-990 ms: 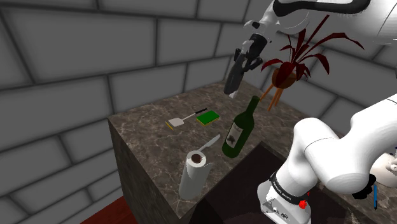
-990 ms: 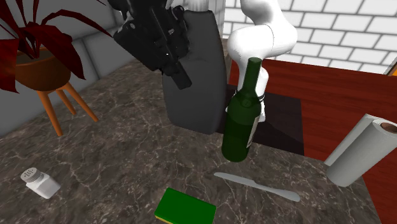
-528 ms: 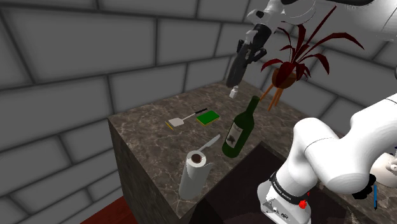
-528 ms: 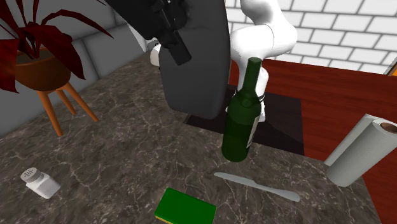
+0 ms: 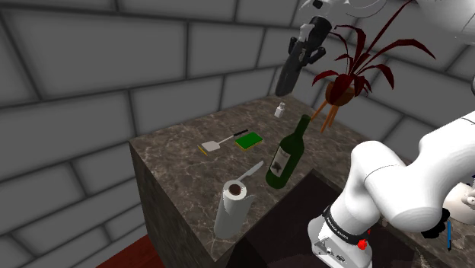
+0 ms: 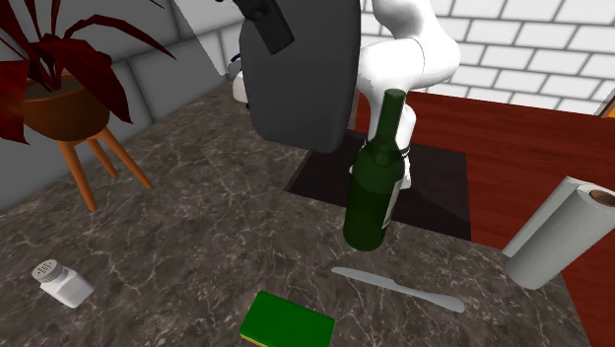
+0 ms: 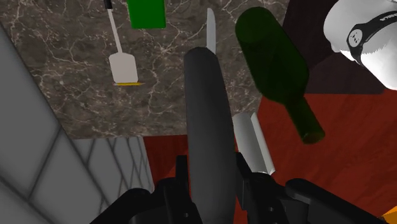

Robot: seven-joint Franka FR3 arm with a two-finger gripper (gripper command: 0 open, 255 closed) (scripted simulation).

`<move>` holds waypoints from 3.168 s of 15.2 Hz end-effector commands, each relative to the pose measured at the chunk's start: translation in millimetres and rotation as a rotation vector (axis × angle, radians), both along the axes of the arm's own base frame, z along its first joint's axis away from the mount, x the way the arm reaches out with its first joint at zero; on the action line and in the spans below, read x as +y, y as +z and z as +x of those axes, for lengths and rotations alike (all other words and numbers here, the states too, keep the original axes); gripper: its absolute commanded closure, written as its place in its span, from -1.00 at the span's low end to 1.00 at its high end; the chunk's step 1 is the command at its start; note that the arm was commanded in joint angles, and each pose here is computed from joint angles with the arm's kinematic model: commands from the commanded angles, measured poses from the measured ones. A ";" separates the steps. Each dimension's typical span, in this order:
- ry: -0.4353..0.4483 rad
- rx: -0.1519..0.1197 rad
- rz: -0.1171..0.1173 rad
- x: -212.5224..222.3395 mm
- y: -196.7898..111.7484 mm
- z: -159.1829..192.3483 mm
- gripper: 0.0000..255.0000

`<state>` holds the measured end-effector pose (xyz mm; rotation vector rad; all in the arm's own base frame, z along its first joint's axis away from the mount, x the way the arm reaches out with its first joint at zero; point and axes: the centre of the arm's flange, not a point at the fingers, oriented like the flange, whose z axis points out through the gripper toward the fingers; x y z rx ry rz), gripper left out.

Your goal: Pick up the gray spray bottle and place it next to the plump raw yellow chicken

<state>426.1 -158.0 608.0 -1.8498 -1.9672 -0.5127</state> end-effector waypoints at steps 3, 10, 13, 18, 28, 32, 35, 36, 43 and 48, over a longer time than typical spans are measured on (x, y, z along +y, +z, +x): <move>0.000 0.000 0.000 -32.6 3.2 -34.3 1.00; 0.000 0.000 0.000 -95.7 3.6 -101.9 1.00; 0.000 0.000 0.000 -122.7 3.8 -130.8 1.00; 0.000 0.000 0.000 -167.7 4.1 -179.1 1.00; 0.000 0.000 0.000 -257.8 4.6 -275.6 1.00; 0.000 0.000 0.000 -293.8 4.9 -314.2 1.00; 0.000 0.000 0.000 -307.0 -0.3 -328.3 1.00; 0.000 0.000 0.000 -307.0 -5.6 -328.3 1.00; 0.000 0.000 0.000 -307.0 -42.6 -328.3 1.00; 0.000 0.000 0.000 -307.0 -69.0 -328.3 1.00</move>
